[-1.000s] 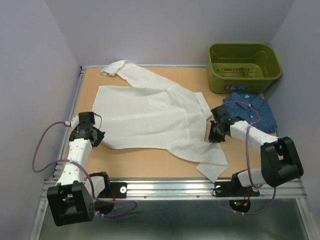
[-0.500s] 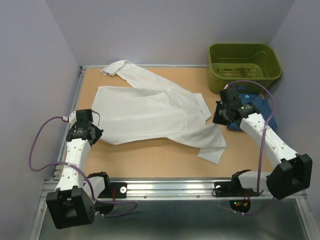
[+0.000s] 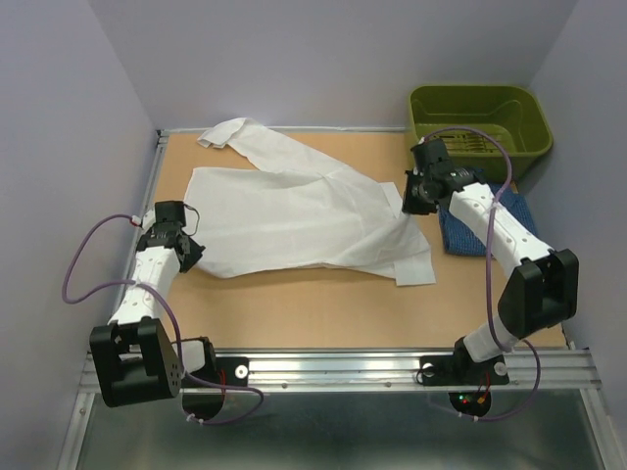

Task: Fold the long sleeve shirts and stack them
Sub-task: Fold the shirt

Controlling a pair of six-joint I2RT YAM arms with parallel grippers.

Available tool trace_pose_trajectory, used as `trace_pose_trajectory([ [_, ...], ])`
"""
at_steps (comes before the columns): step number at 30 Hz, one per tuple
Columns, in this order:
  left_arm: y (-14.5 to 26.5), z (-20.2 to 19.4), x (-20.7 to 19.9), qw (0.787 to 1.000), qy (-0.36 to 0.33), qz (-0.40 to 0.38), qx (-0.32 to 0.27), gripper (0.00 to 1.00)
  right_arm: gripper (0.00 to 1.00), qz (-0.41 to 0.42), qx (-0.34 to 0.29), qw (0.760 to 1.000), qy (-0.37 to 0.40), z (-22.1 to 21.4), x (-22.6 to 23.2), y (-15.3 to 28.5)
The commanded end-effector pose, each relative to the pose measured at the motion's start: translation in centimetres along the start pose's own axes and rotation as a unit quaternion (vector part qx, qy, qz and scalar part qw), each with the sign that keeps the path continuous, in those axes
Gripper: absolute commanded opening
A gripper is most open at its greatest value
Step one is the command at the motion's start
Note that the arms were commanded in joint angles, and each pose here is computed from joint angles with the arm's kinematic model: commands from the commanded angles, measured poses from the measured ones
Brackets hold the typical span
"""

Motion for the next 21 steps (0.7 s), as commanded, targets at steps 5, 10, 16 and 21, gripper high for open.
trace_pose_trajectory([
  [5, -0.7, 1.4, -0.3, 1.000, -0.008, 0.008, -0.023, 0.10, 0.01, 0.065, -0.083, 0.994, 0.035, 6.3, 4.0, 1.6],
  [10, -1.2, 1.2, -0.3, 1.000, -0.009, 0.012, -0.017, 0.10, 0.01, 0.086, -0.092, 0.991, 0.048, 7.8, 5.5, 1.3],
  [16, -1.9, 1.3, -0.5, 1.000, -0.006, 0.015, -0.016, 0.11, 0.02, 0.108, -0.093, 0.987, 0.075, 8.2, 7.5, -0.5],
  [21, -2.6, 1.2, -0.6, 1.000, -0.004, 0.023, -0.013, 0.13, 0.13, 0.107, -0.086, 0.986, 0.090, 7.8, 8.5, -2.6],
])
Point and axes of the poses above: each gripper's point midway between its finger pads, its own y axis back along the fingers, its own x axis along the line the jaws close on, z = x × y, the point moved 8 cm from there along y, back along the fingers, and after that the axes turned 12 degrees about -y, right-handed, at the moved point
